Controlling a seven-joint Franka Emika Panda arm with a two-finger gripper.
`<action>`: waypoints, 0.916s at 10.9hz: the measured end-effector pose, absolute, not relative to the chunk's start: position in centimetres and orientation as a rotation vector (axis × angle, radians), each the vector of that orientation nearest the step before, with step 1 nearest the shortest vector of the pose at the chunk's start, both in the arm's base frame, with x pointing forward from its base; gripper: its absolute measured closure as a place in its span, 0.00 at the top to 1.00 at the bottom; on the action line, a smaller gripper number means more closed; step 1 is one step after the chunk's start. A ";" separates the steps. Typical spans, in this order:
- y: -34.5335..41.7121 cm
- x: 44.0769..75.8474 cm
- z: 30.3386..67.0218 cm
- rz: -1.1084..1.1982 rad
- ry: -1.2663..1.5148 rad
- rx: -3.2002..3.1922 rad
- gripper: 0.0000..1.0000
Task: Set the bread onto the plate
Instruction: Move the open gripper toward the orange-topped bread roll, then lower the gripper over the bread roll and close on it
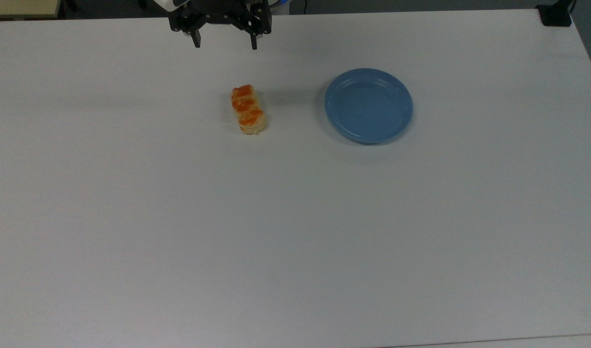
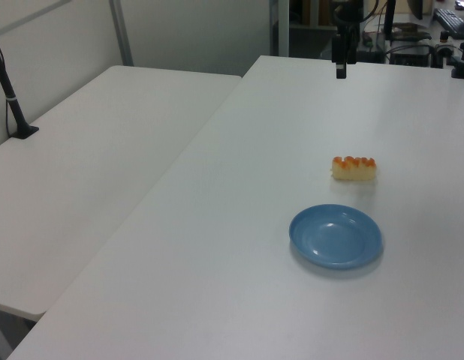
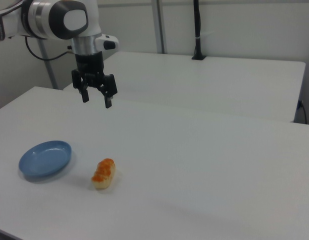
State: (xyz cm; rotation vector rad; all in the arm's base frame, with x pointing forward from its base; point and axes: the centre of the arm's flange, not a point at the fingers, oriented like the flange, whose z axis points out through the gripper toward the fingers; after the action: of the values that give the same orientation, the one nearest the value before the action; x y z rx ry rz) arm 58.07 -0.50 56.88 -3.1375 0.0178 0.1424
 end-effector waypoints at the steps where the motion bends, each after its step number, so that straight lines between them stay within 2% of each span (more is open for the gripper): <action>1: -0.5 58.1 56.8 0.145 0.018 -3.137 1.00; 4: 0.5 58.1 55.9 0.174 -0.011 -3.137 1.00; 6: 2.6 58.1 54.0 0.223 -0.067 -3.136 1.00; 8: 3.4 58.6 49.8 0.227 -0.104 -3.159 1.00; 10: 3.2 59.1 43.7 0.260 -0.157 -3.213 1.00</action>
State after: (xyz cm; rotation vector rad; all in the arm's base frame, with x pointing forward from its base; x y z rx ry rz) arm 59.10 3.20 43.69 -3.2127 -0.1571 0.2602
